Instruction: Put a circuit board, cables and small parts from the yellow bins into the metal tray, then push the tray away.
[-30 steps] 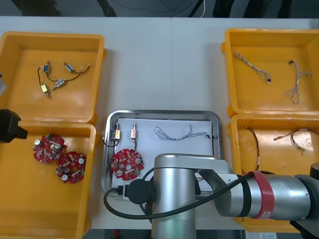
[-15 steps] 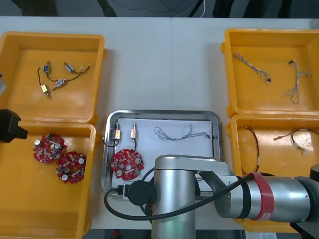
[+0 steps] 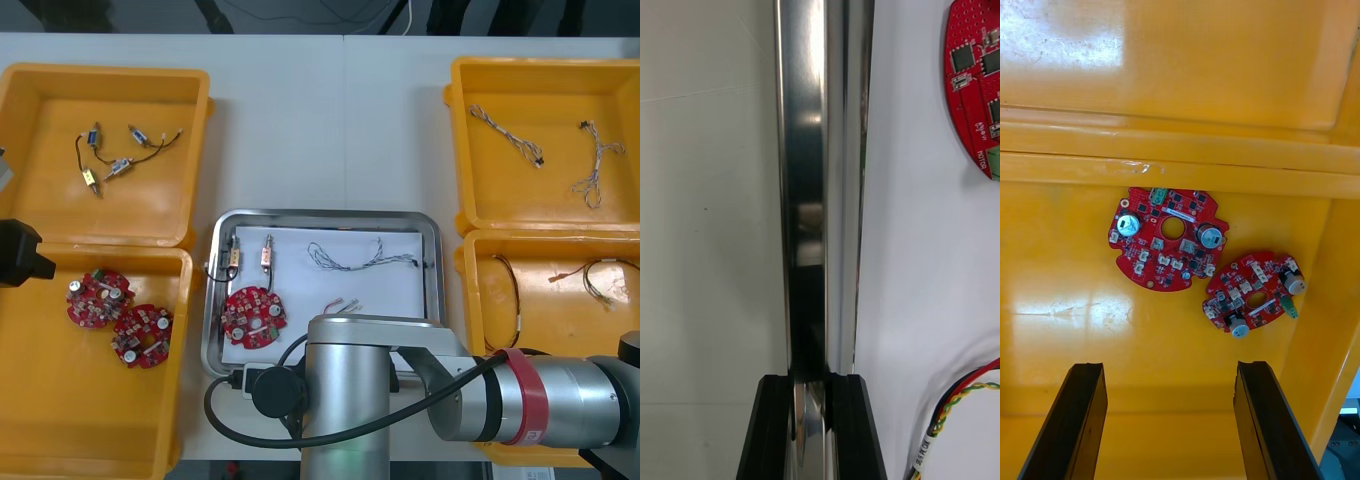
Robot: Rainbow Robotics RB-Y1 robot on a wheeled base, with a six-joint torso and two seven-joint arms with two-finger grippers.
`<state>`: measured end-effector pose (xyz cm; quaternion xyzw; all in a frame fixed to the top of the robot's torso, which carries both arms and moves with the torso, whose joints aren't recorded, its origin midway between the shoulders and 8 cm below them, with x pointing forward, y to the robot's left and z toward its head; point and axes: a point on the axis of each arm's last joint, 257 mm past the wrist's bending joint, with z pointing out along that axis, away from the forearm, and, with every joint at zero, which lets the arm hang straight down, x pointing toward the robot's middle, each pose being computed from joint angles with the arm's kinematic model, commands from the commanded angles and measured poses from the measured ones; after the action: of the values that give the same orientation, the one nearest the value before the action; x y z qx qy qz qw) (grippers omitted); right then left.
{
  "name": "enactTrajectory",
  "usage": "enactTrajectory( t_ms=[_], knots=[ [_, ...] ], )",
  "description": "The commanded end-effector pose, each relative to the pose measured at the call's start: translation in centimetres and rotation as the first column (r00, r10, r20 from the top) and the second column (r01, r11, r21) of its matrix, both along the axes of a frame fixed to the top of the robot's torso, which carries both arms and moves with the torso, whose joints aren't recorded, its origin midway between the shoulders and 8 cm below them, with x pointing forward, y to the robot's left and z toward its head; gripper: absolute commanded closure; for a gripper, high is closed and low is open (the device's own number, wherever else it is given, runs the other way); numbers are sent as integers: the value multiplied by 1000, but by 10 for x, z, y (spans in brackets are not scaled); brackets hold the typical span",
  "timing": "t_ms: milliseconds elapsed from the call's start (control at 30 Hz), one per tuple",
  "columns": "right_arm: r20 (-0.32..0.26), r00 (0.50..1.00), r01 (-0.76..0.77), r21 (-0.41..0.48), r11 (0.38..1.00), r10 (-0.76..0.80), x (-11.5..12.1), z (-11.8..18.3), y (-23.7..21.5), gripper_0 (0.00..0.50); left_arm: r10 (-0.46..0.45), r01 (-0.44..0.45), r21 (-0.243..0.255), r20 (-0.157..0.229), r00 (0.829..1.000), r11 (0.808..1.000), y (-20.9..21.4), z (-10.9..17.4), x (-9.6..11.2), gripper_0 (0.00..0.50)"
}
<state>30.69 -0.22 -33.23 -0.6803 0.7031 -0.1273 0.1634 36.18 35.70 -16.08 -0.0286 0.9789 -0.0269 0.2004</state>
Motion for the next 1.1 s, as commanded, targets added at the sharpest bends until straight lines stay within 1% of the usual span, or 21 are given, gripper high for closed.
enactTrajectory(
  t_ms=[33, 233, 400, 600, 767, 867, 933, 1100],
  knots=[
    [-6, 1000, 2, 52, 999, -2, -14, 4, 13, 465, -49, 48, 75, 15, 999, 996, 16, 12, -6, 0],
    [26, 1000, -8, 65, 998, 6, -1, 7, 11, 469, -49, 48, 75, 15, 999, 996, 16, 12, -6, 0],
    [57, 998, -20, 65, 998, 17, 12, 15, 11, 475, -49, 48, 75, 15, 999, 996, 16, 12, -6, 0],
    [114, 993, -42, 49, 998, 37, 33, 25, 3, 488, -49, 48, 75, 15, 999, 996, 16, 12, -6, 0],
    [140, 989, -50, 40, 998, 44, 46, 35, 1, 489, -49, 48, 75, 15, 999, 996, 16, 12, -6, 0],
    [169, 984, -60, 24, 998, 55, 55, 43, -1, 491, -49, 48, 75, 15, 999, 996, 16, 12, -6, 0],
    [182, 982, -61, 20, 998, 57, 60, 46, -2, 500, -49, 48, 75, 15, 999, 996, 16, 12, -6, 0],
    [212, 976, -53, 9, 999, 50, 75, 53, -2, 500, -49, 48, 75, 15, 999, 996, 16, 12, -6, 0]
  ],
)
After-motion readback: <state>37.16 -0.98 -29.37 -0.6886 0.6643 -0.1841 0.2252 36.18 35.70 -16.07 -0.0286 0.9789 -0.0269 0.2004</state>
